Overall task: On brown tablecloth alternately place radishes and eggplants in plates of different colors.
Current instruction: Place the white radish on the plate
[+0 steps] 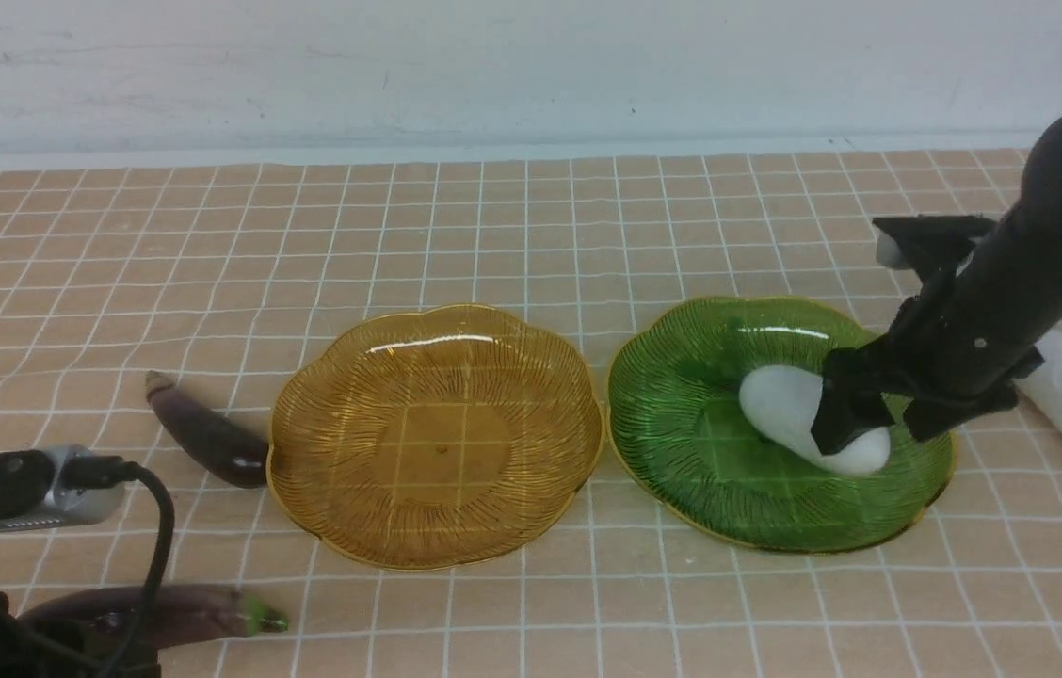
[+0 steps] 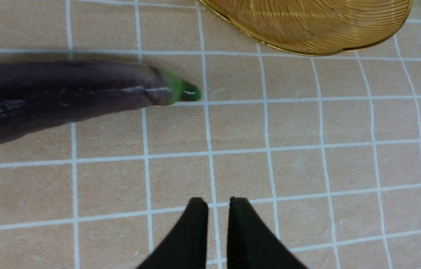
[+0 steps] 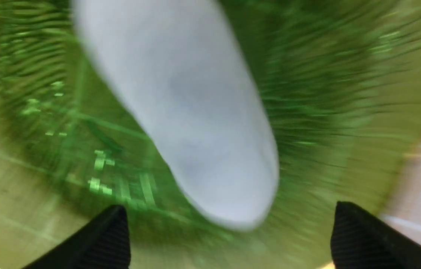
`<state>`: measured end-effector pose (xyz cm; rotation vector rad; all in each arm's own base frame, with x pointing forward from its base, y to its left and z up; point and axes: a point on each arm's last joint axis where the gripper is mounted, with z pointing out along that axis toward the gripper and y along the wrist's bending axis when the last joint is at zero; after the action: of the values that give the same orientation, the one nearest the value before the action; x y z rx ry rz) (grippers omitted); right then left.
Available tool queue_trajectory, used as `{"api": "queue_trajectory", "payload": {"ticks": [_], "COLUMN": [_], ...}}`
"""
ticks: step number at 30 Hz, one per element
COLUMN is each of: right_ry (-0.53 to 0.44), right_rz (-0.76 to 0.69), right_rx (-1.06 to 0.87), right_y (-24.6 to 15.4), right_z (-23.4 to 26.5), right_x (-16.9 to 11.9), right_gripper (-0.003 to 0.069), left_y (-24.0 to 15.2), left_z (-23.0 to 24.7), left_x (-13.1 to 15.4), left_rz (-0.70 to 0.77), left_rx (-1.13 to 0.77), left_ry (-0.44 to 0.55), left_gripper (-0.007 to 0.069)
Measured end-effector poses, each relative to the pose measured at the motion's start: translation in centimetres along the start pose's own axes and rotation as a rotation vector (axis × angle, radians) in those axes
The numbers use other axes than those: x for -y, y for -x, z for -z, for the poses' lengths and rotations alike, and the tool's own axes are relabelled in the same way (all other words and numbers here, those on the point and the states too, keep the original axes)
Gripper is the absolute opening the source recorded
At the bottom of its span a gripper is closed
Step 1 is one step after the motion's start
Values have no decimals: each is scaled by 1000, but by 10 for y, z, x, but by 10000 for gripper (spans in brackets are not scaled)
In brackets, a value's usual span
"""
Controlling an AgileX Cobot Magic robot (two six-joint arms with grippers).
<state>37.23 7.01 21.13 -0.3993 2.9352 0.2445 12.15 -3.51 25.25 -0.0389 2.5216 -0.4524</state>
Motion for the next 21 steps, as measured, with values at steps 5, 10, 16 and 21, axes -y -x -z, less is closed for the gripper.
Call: {"api": "queue_trajectory", "payload": {"ticks": [5, 10, 16, 21], "right_ry": [-243, -424, -429, -432], "right_rz": [32, -192, -229, -208], "right_rx": [-13, -5, -100, -166], "right_y": [13, 6, 6, 6], "right_z": [38, 50, 5, -32], "right_x": [30, 88, 113, 122], "right_gripper": [676, 662, 656, 645], "left_y": [1, 2, 2, 2], "left_z": [0, 0, 0, 0], "left_x": [0, 0, 0, 0], "left_rz": [7, 7, 11, 13], "left_rx": [16, 19, 19, 19], "left_ry": [1, 1, 1, 1], "left_gripper": [70, 70, 70, 70]}}
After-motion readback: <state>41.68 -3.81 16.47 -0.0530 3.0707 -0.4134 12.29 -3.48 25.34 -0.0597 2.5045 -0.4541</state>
